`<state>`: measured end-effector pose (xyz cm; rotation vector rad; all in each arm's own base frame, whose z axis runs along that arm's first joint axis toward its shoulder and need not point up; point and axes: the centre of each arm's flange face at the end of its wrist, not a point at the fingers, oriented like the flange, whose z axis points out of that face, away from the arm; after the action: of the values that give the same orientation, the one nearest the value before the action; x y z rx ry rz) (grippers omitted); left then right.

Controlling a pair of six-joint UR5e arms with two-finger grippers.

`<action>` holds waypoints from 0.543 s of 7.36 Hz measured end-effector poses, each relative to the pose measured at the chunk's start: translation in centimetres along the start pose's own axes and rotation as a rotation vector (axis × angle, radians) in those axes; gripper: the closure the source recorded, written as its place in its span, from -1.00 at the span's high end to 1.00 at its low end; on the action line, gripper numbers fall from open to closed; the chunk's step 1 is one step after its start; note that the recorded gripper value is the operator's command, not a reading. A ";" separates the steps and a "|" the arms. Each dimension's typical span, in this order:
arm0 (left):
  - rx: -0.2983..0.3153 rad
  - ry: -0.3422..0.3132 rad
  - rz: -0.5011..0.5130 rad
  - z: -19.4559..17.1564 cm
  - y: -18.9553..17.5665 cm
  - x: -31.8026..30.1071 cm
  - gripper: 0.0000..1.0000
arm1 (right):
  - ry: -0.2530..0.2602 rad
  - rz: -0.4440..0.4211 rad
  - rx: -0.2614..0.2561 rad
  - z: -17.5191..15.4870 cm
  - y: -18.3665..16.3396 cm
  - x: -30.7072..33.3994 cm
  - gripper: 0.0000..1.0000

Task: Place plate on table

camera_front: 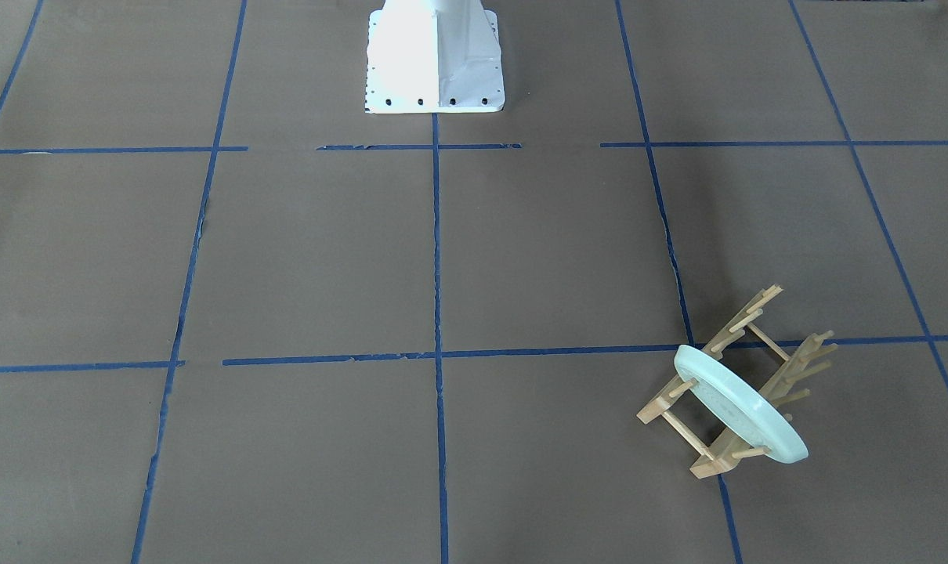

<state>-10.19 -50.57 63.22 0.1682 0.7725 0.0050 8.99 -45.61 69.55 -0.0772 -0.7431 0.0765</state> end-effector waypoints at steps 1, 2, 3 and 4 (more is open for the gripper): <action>0.005 -0.001 0.005 -0.2 -0.1 0.1 1.00 | 0.000 0.000 0.000 0.0 0.0 0.0 1.00; 0.013 -0.001 0.013 -0.4 -0.2 0.4 1.00 | 0.000 0.000 0.000 0.0 0.0 0.0 1.00; 0.018 -0.001 0.018 -0.5 -0.2 0.5 1.00 | 0.000 0.000 0.000 0.0 0.0 0.0 1.00; 0.024 -0.006 0.024 -0.6 -0.5 0.7 1.00 | 0.000 0.000 0.000 0.0 0.0 0.0 1.00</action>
<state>-10.12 -50.92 62.19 0.1997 0.7652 0.0179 8.99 -45.60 69.57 -0.0774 -0.7431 0.0766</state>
